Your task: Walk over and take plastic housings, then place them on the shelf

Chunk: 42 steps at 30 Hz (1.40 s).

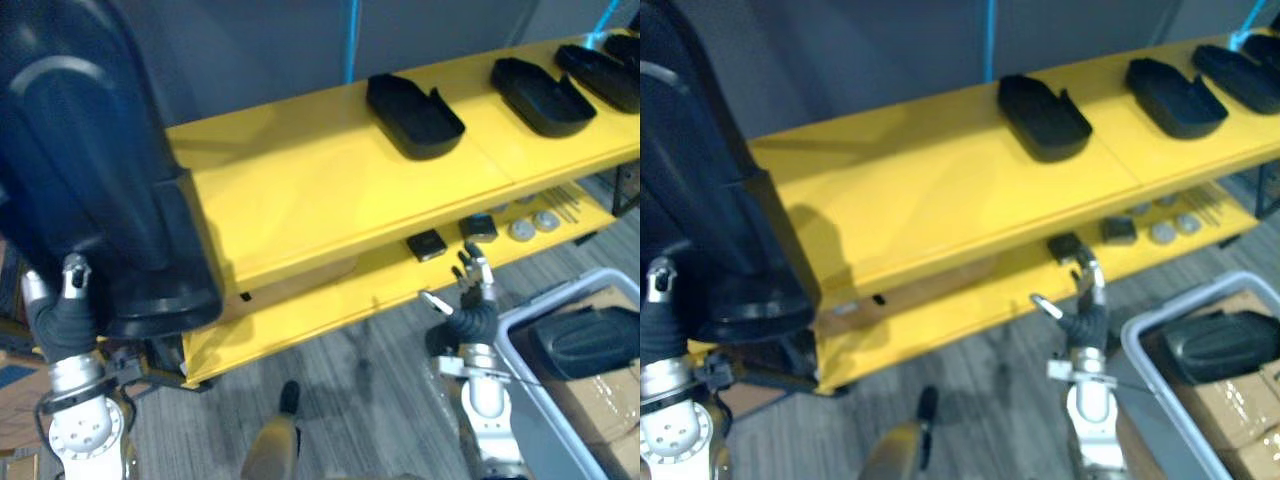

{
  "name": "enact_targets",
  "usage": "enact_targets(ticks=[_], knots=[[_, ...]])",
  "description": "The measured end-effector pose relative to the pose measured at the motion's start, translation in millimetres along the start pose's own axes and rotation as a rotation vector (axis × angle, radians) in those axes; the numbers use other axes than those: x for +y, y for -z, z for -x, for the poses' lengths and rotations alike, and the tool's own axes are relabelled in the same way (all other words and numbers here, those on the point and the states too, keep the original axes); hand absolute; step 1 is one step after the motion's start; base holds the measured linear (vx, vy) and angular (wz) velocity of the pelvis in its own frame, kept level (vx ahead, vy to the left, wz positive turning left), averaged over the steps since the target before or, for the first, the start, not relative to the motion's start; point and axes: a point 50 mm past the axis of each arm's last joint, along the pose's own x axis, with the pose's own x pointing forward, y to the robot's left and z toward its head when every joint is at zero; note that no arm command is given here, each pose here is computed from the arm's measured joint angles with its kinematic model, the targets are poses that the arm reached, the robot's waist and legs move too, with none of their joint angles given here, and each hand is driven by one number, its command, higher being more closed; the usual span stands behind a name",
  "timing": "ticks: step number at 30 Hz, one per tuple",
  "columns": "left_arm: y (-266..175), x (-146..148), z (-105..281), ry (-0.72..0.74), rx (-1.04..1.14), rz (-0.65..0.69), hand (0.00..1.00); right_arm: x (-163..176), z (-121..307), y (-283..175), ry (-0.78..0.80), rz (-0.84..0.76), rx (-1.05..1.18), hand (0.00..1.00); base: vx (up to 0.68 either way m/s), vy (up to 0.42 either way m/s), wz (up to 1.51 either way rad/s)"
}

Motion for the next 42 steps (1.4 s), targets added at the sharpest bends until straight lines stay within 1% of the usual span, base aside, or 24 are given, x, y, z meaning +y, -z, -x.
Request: enact_targets(ticks=[6, 10, 11, 13, 15, 16, 17, 20, 21, 23, 25, 26, 27, 28, 30, 31, 32, 34, 36, 37, 42], knots=[[-3.9, -4.5, -12.8, -0.009, -0.046, 0.027, 1.00, -7.1, -11.4, -10.4, 0.027, 0.043, -0.072, 0.00, 0.15, 0.031, 0.10], [-0.3, -15.9, -11.4, 0.036, -0.016, 0.057, 1.00, -21.2, -14.1, -16.4, 0.071, 0.085, -0.103, 0.00, 0.00, -0.185, 0.59], [-0.4, -17.5, -11.1, 0.054, -0.016, 0.057, 1.00, -24.1, -15.2, -24.5, 0.094, 0.091, -0.141, 0.00, 0.18, -0.427, 0.79], [7.3, -26.3, -0.1, 0.056, 0.051, 0.103, 1.00, -35.9, -22.2, -38.2, 0.103, 0.162, -0.228, 0.00, 0.25, -0.388, 0.56], [12.2, -29.1, 7.8, 0.060, 0.106, 0.111, 1.00, -52.5, -36.2, -56.3, 0.131, 0.269, -0.341, 0.00, 0.28, -0.250, 0.28], [11.7, -29.7, 7.4, 0.068, 0.108, 0.113, 1.00, -55.0, -39.0, -59.9, 0.149, 0.281, -0.362, 0.00, 0.24, -0.207, 0.32], [8.7, -30.9, 6.3, 0.089, 0.101, 0.116, 1.00, -62.5, -42.2, -67.3, 0.200, 0.290, -0.398, 0.00, 0.18, -0.142, 0.31], [0.0, -32.6, 3.4, 0.131, 0.068, 0.134, 1.00, -73.3, -39.8, -96.1, 0.286, 0.293, -0.525, 0.00, 0.13, -0.050, 0.21], [0.7, -33.3, 2.6, 0.142, 0.080, 0.159, 1.00, -77.2, -38.1, -109.2, 0.313, 0.293, -0.585, 0.00, 0.07, 0.017, -0.04], [7.5, -35.0, 1.1, 0.154, 0.139, 0.196, 1.00, -83.4, -35.0, -118.5, 0.336, 0.302, -0.620, 0.00, 0.03, 0.045, -0.16], [26.3, -39.6, -0.5, 0.157, 0.254, 0.232, 1.00, -88.5, -27.0, -113.5, 0.365, 0.265, -0.575, 0.00, 0.00, 0.055, -0.17], [41.1, -41.9, 3.1, 0.155, 0.350, 0.257, 1.00, -86.6, -21.2, -108.0, 0.372, 0.243, -0.540, 0.00, 0.00, 0.035, -0.20], [51.9, -43.6, 6.8, 0.156, 0.420, 0.259, 1.00, -85.6, -16.3, -103.5, 0.375, 0.237, -0.513, 0.00, -0.01, 0.045, -0.26], [73.2, -46.4, 16.2, 0.154, 0.557, 0.263, 1.00, -84.0, -9.9, -96.0, 0.368, 0.237, -0.467, 0.00, -0.01, 0.041, -0.29], [93.2, -49.3, 24.9, 0.143, 0.673, 0.262, 1.00, -82.2, -6.7, -91.7, 0.355, 0.236, -0.439, 0.00, -0.03, 0.035, -0.34], [118.6, -51.6, 34.3, 0.125, 0.814, 0.251, 1.00, -78.4, -5.0, -87.7, 0.327, 0.233, -0.412, 0.00, -0.05, 0.026, -0.39], [127.6, -51.3, 37.4, 0.110, 0.864, 0.245, 1.00, -76.7, -5.1, -86.5, 0.317, 0.229, -0.405, 0.00, -0.06, 0.025, -0.41], [140.1, -47.9, 31.2, 0.071, 0.908, 0.216, 1.00, -73.5, -3.1, -83.4, 0.288, 0.227, -0.385, 0.00, -0.04, 0.015, -0.29], [151.5, -46.2, 11.6, 0.044, 0.922, 0.181, 1.00, -69.7, -2.4, -81.1, 0.254, 0.222, -0.371, 0.00, -0.03, 0.022, -0.17], [154.3, -46.0, 8.9, 0.037, 0.932, 0.175, 1.00, -68.4, -2.4, -80.6, 0.245, 0.217, -0.368, 0.00, -0.02, 0.021, -0.16], [159.1, -61.0, -10.2, 0.037, 0.962, 0.176, 1.00, -62.6, -2.8, -78.0, 0.206, 0.182, -0.354, 0.00, 0.02, 0.014, -0.11]])
